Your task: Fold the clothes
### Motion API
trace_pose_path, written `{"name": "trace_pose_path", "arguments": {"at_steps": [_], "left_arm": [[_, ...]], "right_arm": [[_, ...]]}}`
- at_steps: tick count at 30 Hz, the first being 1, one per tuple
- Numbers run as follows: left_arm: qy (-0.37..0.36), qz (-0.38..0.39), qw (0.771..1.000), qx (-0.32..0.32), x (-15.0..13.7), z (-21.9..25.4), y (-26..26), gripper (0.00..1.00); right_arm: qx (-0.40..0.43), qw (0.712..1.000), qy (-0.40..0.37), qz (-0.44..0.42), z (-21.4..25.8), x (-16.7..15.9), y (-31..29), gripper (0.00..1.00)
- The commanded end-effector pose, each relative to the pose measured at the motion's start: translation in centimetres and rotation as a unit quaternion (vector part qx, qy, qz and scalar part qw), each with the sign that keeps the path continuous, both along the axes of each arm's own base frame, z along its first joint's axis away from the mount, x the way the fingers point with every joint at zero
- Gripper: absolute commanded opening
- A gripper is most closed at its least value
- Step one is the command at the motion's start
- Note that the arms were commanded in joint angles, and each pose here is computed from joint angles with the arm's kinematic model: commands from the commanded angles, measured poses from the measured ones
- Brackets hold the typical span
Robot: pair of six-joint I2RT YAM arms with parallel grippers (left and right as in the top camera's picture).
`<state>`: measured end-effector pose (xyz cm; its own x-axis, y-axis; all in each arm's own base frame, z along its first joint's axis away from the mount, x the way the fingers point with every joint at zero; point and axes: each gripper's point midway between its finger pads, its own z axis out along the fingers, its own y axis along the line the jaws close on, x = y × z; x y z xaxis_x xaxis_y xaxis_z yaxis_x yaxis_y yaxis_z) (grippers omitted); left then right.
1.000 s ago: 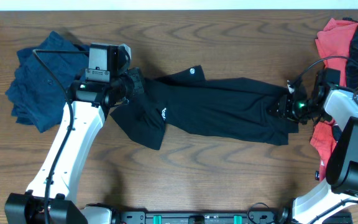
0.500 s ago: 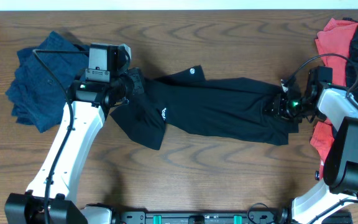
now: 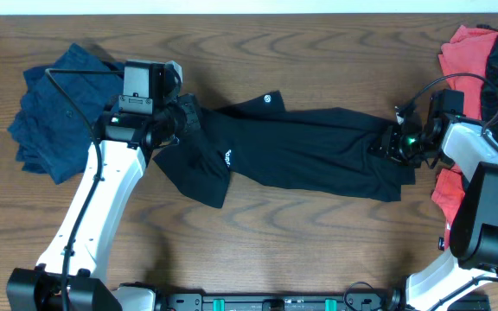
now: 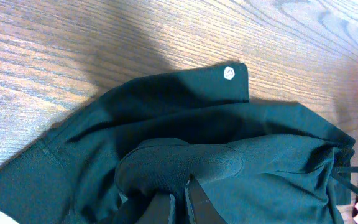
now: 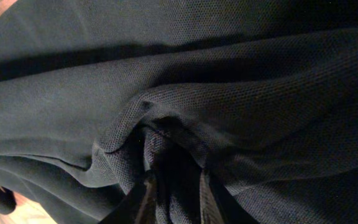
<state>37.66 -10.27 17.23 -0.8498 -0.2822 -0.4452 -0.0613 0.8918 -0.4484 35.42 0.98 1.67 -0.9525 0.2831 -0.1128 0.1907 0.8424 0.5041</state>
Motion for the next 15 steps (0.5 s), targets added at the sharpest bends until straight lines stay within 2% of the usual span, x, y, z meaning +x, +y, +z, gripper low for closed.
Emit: {"name": "trace_pose_path", "arguments": {"at_steps": [1, 12, 15], "left_arm": [[-0.006, -0.002, 1.000, 0.008, 0.1, 0.2, 0.3, 0.06], [-0.007, -0.002, 1.000, 0.008, 0.1, 0.2, 0.3, 0.06], [-0.007, -0.002, 1.000, 0.008, 0.1, 0.2, 0.3, 0.06]], "right_arm": [[0.005, 1.000, 0.014, -0.003, -0.7, -0.3, 0.4, 0.24], [0.009, 1.000, 0.020, 0.010, -2.2, 0.1, 1.9, 0.22], [0.009, 1.000, 0.012, 0.006, -2.1, 0.7, 2.1, 0.08]]}}
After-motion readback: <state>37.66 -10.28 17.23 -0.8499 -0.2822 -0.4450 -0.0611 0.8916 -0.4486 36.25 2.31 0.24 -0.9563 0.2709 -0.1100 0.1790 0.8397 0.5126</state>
